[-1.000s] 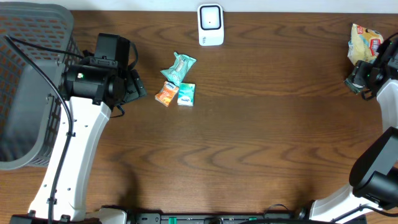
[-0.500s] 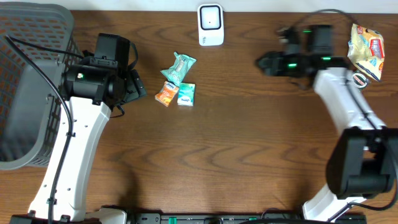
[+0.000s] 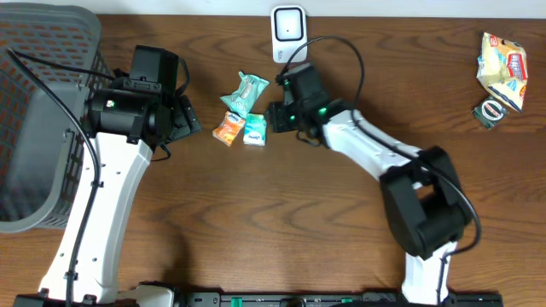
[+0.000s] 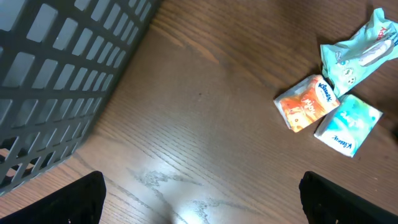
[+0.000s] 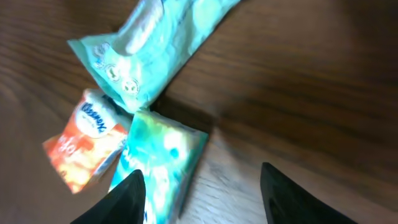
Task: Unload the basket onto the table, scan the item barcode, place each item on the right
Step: 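Swing the right gripper back to the tissue packs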
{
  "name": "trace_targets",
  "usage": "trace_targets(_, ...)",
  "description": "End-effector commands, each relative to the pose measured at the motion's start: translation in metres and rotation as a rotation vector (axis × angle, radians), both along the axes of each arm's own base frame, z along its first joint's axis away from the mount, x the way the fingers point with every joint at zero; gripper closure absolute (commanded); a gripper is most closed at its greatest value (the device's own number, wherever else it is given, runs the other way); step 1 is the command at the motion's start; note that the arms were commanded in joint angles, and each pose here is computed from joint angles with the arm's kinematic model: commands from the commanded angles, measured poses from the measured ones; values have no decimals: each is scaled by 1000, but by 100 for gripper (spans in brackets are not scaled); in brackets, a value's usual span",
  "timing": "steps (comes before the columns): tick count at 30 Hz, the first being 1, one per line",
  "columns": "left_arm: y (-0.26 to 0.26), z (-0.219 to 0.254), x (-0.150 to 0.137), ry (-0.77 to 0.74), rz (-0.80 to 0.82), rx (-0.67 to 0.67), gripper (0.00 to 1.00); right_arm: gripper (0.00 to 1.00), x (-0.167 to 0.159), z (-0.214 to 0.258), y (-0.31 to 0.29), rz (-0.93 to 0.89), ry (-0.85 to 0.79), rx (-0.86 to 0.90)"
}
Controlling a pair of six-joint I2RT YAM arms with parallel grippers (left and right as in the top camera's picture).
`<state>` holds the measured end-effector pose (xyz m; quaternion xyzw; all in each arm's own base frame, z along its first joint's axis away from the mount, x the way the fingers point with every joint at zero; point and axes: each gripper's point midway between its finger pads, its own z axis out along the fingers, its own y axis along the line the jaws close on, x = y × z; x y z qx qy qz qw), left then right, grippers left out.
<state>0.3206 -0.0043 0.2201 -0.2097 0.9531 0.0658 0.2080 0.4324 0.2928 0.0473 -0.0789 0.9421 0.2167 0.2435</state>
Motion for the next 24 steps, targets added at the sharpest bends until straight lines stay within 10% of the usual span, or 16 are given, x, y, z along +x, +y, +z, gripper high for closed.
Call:
trace_targets(1, 4, -1, -1, 5, 17, 11, 2, 44, -1, -21, 12, -74, 68, 55)
trace_targets(13, 3, -1, -1, 6, 16, 10, 2, 58, -7, -35, 10, -117, 124, 46)
trace_targets(24, 4, -1, -1, 5, 17, 11, 2, 58, -18, -25, -128, -356, 83, -526)
